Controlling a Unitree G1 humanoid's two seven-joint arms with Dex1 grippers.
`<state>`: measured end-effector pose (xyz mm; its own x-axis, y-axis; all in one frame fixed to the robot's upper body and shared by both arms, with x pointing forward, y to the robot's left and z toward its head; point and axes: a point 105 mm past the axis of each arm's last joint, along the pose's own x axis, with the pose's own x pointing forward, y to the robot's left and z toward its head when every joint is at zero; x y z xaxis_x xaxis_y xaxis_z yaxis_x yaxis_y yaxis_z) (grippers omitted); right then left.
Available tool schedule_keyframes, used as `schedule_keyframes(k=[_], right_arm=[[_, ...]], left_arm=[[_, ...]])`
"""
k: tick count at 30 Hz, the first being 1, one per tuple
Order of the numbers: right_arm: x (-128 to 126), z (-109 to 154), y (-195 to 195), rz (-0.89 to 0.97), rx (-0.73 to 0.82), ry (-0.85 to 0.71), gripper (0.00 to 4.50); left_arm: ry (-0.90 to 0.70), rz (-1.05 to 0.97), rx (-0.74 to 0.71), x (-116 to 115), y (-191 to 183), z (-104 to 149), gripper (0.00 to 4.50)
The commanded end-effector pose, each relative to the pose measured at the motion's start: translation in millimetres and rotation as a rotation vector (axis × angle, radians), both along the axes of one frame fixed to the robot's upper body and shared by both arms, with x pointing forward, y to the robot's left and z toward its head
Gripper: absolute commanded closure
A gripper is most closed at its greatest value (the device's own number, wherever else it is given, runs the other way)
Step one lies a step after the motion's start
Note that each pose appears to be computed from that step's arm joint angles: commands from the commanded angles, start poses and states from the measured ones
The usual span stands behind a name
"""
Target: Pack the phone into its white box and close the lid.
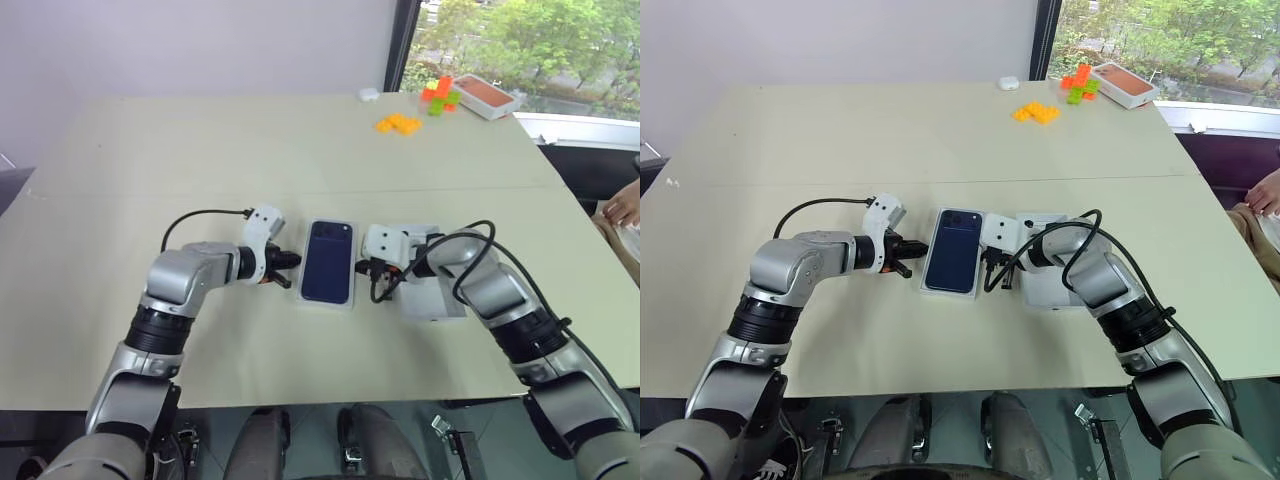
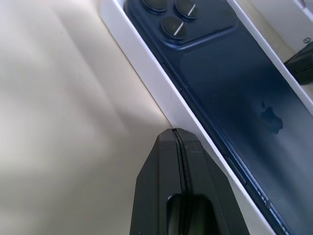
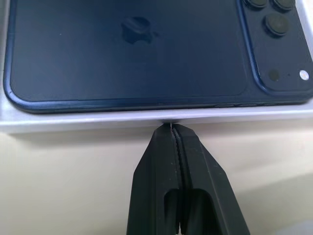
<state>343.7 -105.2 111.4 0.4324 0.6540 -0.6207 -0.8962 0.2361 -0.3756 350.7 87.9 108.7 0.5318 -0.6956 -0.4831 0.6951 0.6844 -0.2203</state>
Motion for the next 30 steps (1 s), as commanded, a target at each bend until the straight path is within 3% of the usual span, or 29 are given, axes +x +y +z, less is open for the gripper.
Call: schedule_keyframes(k=[1,13,22,29,30], right_arm=[[-1,17,-5,0.020,0.002,-0.067,4.46],[-5,15,-20,0.017,-0.017,-0.035,4.46],[-5,19,-21,0.029,-0.021,-0.038,4.46],[17,46,-35,-0.064,0.033,-0.122,4.46],[17,52,-33,-0.073,0.087,-0.107,4.23]], left_arm=[[-0.036,-0.098,-0.057,-10,-24,13,4.50],[-0.032,-0.144,-0.092,-18,-32,19,4.50],[-0.054,-0.100,-0.086,-14,-18,20,4.50],[-0.208,-0.001,-0.073,1,14,40,4.50],[-0.212,0.012,-0.084,2,20,43,4.25]])
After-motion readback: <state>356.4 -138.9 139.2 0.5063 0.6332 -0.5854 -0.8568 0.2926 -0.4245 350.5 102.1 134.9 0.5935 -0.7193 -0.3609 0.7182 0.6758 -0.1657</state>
